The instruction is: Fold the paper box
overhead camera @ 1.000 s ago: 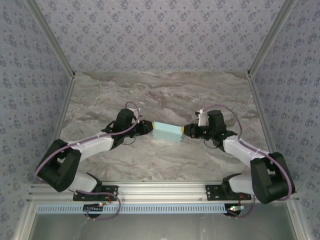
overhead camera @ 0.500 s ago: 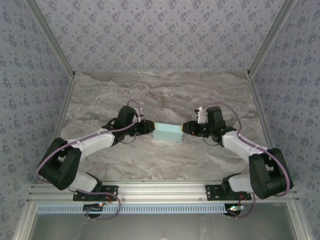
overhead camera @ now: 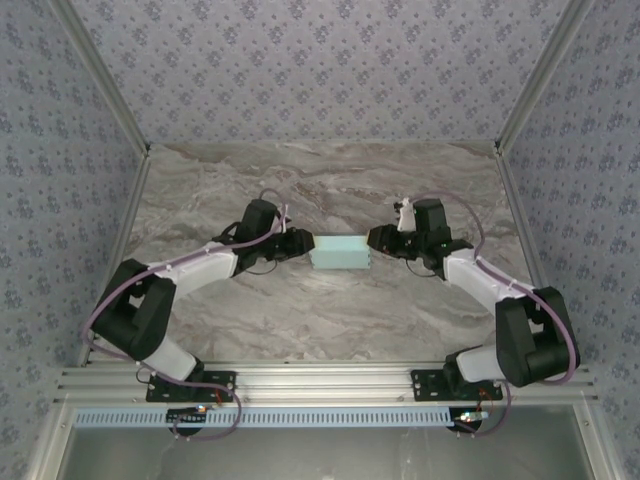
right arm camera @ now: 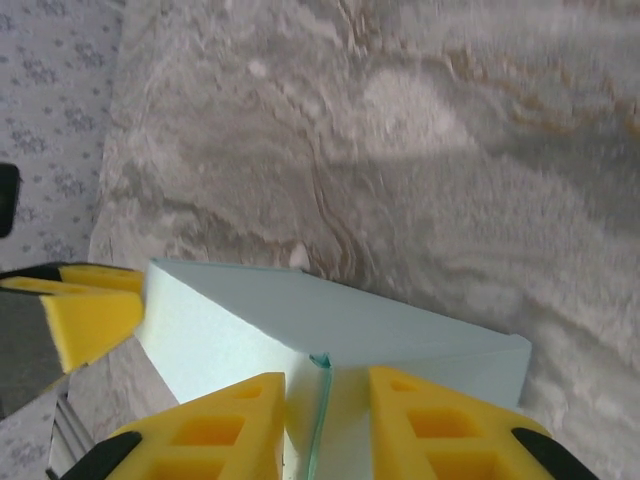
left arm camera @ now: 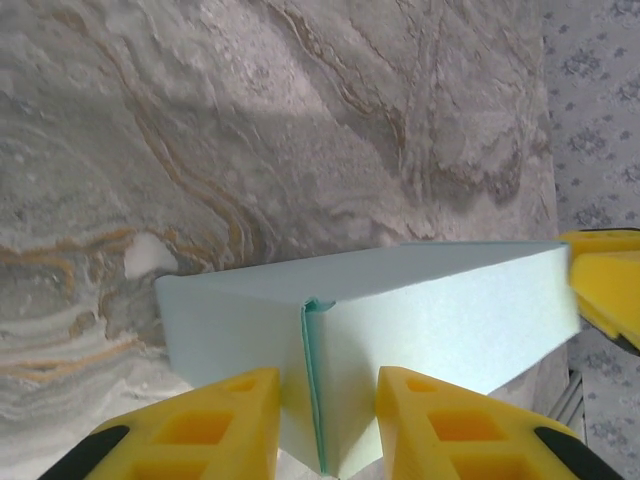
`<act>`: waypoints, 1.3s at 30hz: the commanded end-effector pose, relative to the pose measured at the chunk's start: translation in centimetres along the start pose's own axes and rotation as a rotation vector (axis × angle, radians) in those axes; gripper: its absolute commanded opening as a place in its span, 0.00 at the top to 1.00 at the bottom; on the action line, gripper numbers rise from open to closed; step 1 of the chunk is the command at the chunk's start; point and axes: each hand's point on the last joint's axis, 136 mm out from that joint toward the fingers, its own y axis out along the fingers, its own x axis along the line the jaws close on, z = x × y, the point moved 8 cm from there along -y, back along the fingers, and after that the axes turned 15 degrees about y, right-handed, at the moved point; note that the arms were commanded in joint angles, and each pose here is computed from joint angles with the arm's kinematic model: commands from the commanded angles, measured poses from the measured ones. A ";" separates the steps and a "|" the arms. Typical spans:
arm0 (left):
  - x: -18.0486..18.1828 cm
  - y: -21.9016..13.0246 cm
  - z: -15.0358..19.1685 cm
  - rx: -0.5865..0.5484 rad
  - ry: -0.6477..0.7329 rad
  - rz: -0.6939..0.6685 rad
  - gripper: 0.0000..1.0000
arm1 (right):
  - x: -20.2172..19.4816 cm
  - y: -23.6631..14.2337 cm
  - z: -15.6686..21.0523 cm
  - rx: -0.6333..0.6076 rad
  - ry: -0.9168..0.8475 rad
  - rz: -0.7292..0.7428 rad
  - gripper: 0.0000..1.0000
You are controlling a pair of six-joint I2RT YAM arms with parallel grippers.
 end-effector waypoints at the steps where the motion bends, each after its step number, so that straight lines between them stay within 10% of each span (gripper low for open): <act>1: -0.4 0.4 -2.0 -0.020 0.049 -0.016 0.70 | 2.5 0.3 -1.9 -0.029 -0.081 -0.049 0.74; 39: 0.4 -0.3 3.7 0.022 0.169 -0.157 0.63 | -2.0 1.6 3.5 0.026 -0.312 0.168 0.73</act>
